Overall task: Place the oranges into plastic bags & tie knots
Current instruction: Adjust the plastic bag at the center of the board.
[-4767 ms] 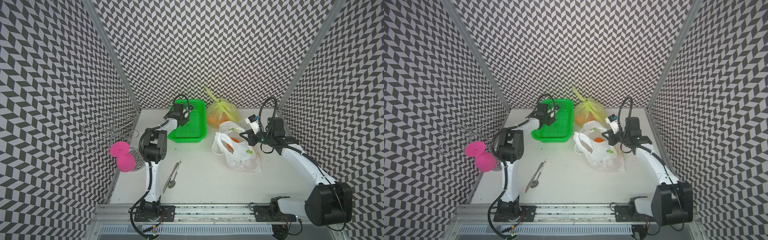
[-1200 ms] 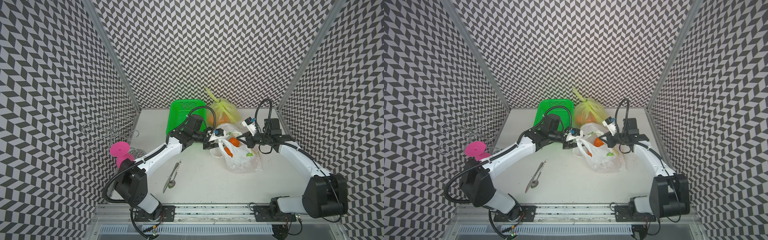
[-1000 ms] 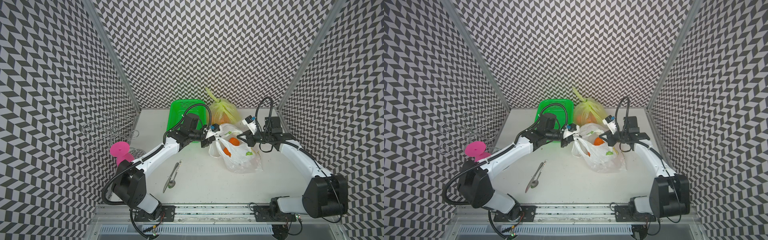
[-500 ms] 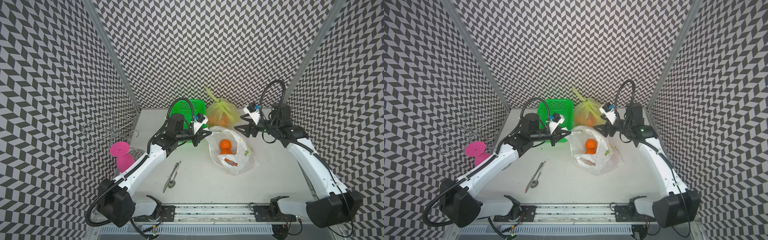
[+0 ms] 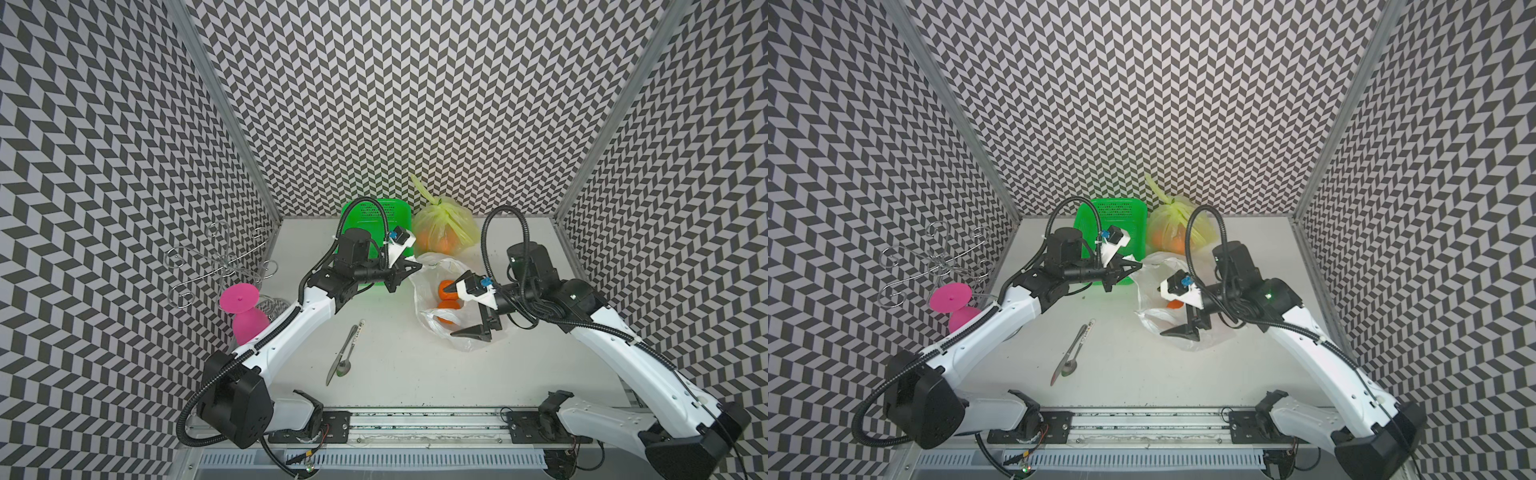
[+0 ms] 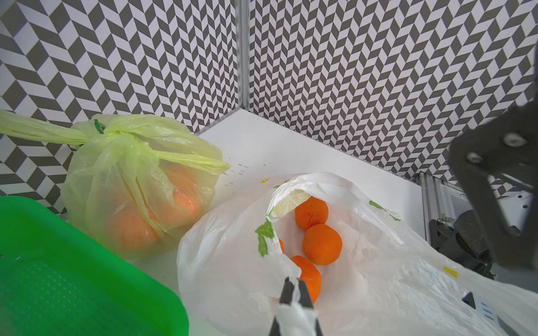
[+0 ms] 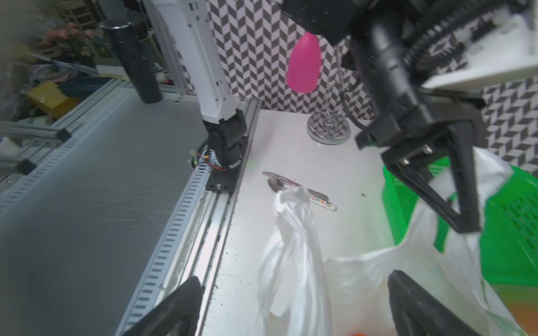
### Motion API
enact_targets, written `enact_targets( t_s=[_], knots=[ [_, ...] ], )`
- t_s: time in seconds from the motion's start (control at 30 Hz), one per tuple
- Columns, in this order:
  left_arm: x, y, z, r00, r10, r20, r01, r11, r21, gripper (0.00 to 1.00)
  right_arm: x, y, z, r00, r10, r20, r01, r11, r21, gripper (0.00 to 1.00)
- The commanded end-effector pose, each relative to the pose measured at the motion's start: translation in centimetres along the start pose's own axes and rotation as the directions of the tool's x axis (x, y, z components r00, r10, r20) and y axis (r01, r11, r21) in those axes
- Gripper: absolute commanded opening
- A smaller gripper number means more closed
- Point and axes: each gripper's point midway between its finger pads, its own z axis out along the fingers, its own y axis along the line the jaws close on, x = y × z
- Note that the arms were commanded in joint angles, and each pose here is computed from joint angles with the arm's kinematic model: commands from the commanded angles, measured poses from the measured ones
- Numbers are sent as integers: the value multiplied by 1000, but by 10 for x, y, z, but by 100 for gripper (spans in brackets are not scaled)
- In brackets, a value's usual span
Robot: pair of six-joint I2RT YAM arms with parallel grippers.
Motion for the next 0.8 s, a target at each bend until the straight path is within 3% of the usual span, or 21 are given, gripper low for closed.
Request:
enact_targets(
  t_s=[0.0,0.1,0.2,0.33,0.47,0.5,0.63,0.77],
  knots=[
    [-8,5,0,1000,27,12,-26,1000,-13,0,-8,8,18,997,-81,-19,81,996,-45,99],
    [-9,6,1,1000,23,11,-23,1000,-14,0,-7,-1,37,995,-88,-47,87,996,-21,96],
    [-9,7,2,1000,20,9,-20,1000,-14,0,-8,-7,56,994,-88,-69,88,996,-6,83],
    [-10,6,1,1000,24,12,-24,1000,-15,0,-13,-28,63,996,-55,-74,62,993,100,41],
    [-22,1,-8,998,52,31,-52,999,-14,0,-31,-45,41,997,-38,-69,53,972,230,5],
    [-27,-3,-13,997,64,42,-64,998,-7,0,-37,-47,32,997,-44,-62,58,966,250,1],
    [-57,-23,-37,987,131,97,-134,991,17,0,-62,-72,-30,999,-15,28,4,933,361,0],
    [-85,-31,-59,972,199,125,-198,980,-22,0,-79,-112,-105,995,-4,97,-49,841,539,0]
  ],
)
